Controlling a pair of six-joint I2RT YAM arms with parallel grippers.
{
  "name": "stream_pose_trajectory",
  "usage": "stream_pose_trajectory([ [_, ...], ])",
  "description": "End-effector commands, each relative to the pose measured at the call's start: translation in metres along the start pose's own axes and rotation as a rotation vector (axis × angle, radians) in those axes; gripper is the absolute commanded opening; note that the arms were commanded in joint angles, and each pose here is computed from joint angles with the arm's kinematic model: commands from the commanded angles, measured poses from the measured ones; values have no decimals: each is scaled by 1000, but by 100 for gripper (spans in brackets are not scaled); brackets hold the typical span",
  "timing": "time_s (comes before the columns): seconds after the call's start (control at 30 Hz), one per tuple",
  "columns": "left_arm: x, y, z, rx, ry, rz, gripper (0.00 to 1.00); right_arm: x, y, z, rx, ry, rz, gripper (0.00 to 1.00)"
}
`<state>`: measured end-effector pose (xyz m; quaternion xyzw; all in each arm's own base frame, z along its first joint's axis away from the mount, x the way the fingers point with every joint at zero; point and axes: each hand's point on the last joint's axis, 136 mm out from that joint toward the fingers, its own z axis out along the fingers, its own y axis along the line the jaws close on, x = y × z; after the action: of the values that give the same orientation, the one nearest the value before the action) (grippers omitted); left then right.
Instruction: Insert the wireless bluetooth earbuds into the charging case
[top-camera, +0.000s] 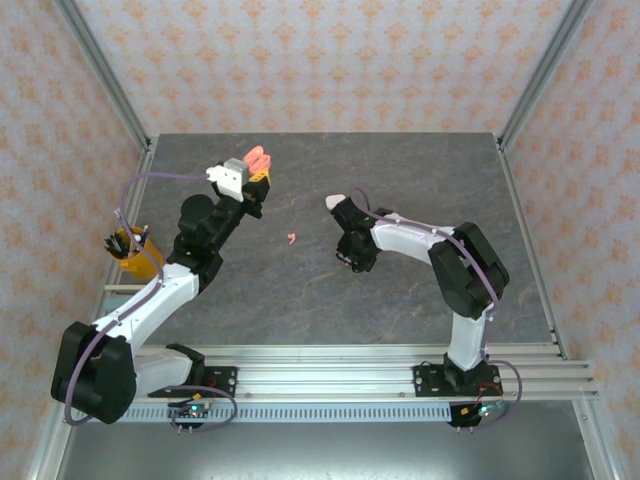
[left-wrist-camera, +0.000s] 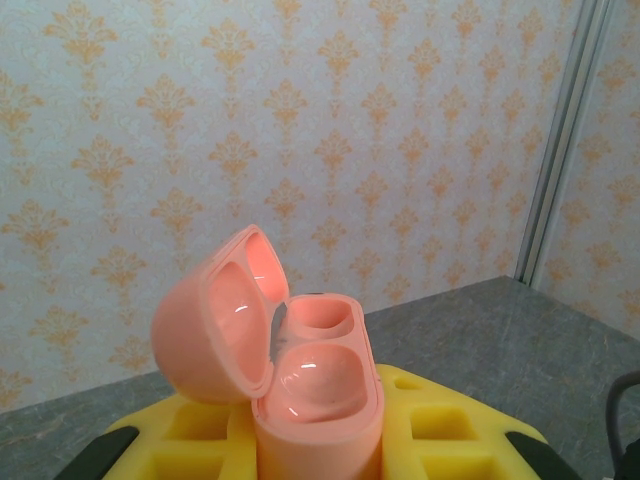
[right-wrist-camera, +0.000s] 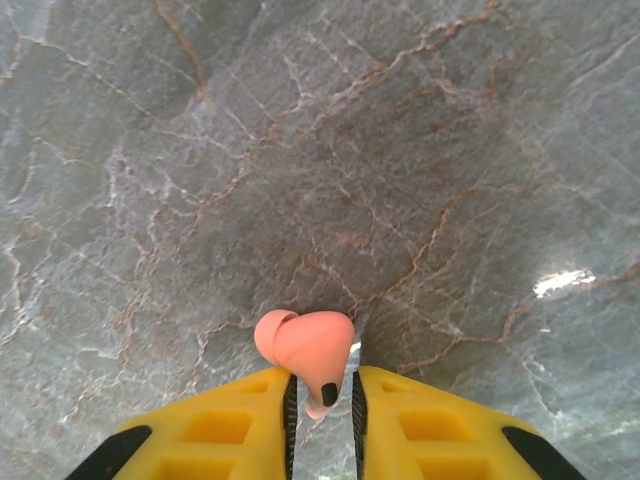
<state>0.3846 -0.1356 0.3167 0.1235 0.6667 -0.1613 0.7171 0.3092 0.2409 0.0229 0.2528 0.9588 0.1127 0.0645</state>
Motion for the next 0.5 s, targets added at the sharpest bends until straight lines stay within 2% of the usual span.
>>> stream_pose_trajectory([
  [0.0, -14, 2, 1, -1, -51, -4, 0, -6, 3, 2, 9, -35, 8, 23],
  [0.47, -15, 4, 1, -7, -53, -5, 0, -9, -8, -3, 54, -58, -30, 14],
])
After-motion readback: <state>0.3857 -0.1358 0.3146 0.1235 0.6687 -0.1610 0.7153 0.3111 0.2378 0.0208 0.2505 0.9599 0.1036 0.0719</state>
